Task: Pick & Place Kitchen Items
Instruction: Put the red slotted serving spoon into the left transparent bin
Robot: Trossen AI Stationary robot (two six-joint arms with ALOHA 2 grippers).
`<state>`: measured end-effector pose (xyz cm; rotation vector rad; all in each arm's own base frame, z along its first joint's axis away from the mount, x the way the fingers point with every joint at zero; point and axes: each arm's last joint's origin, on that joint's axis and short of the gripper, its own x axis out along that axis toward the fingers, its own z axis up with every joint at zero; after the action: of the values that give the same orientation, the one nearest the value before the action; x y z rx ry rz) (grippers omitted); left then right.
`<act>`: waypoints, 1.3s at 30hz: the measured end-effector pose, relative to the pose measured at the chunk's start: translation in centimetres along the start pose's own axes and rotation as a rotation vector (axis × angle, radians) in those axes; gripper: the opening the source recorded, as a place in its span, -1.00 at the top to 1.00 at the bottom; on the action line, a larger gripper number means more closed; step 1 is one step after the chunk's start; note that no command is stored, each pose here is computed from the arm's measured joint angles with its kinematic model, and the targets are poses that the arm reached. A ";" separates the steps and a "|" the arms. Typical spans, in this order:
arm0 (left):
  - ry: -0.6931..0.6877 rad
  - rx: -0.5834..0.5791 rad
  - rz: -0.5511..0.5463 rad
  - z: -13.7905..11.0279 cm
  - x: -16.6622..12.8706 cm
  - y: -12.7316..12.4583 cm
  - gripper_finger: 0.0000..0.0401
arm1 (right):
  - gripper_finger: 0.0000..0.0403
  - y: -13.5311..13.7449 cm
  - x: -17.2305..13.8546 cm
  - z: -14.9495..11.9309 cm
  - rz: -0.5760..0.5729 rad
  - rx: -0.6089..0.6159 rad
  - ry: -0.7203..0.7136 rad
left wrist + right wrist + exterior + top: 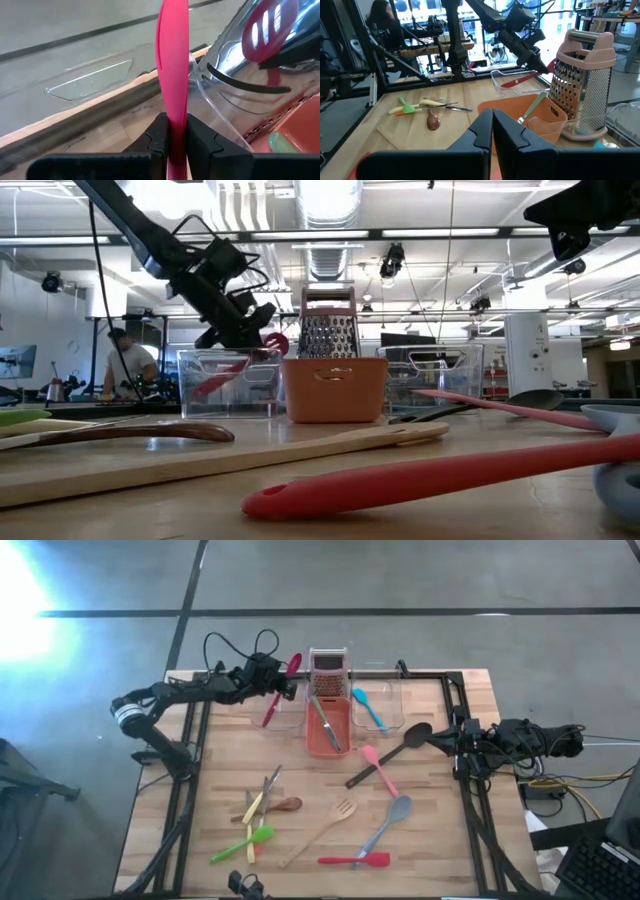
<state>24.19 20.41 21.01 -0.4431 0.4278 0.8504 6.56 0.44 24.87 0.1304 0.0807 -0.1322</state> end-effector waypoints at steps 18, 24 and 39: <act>0.032 -0.039 -0.023 -1.7 0.3 0.3 0.78 | 0.96 0.0 0.0 0.0 0.000 0.000 0.000; 0.049 -0.039 -0.017 -2.2 1.1 0.4 0.78 | 0.96 0.0 0.0 0.0 0.000 0.000 0.000; 0.051 -0.026 -0.023 -2.5 1.8 0.4 0.66 | 0.96 0.0 0.0 0.0 0.000 0.000 0.001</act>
<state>24.43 20.41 17.91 -0.4939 0.4585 0.8247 6.57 0.45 24.86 0.1302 0.0812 -0.1319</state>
